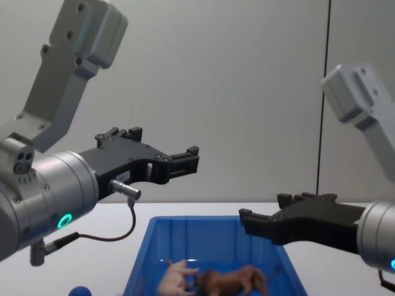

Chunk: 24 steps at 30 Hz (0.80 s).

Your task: Pick up the two dolls from the table and place them into the box.

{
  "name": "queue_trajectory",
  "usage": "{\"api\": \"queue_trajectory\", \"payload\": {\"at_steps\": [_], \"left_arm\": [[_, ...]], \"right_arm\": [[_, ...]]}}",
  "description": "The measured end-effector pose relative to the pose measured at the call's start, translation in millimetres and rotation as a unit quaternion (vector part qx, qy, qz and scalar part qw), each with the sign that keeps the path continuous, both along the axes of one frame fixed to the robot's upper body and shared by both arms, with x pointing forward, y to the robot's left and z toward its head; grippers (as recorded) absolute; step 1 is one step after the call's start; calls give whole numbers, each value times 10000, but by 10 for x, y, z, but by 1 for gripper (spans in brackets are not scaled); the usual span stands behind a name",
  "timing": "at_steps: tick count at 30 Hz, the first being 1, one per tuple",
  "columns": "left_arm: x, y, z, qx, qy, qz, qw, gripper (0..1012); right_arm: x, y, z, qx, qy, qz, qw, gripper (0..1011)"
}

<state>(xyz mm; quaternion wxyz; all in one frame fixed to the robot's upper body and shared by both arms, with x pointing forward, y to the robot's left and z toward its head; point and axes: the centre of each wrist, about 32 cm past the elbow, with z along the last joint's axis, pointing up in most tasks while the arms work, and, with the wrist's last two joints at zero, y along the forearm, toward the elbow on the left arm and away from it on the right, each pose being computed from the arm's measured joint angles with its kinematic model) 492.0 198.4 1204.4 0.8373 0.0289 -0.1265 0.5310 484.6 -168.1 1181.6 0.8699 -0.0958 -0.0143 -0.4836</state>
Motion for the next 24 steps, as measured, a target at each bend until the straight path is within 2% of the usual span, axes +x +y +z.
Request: {"api": "queue_trajectory", "payload": {"at_steps": [7,8,12,24], "left_arm": [[0,0,0,0,0,0,10000,1001],[0,0,0,0,0,0,10000,1001],[0,0,0,0,0,0,10000,1001],[0,0,0,0,0,0,10000,1001]], "right_arm": [[31,-17,-13,-1,-20,-172,9998,876],[29,-29,-16,1,-31,-231,9997,934],[2,-67,-23,11,-79,-414,9991,1001],[-164,-237,-49,48,-239,-1005,9946,1001]]}}
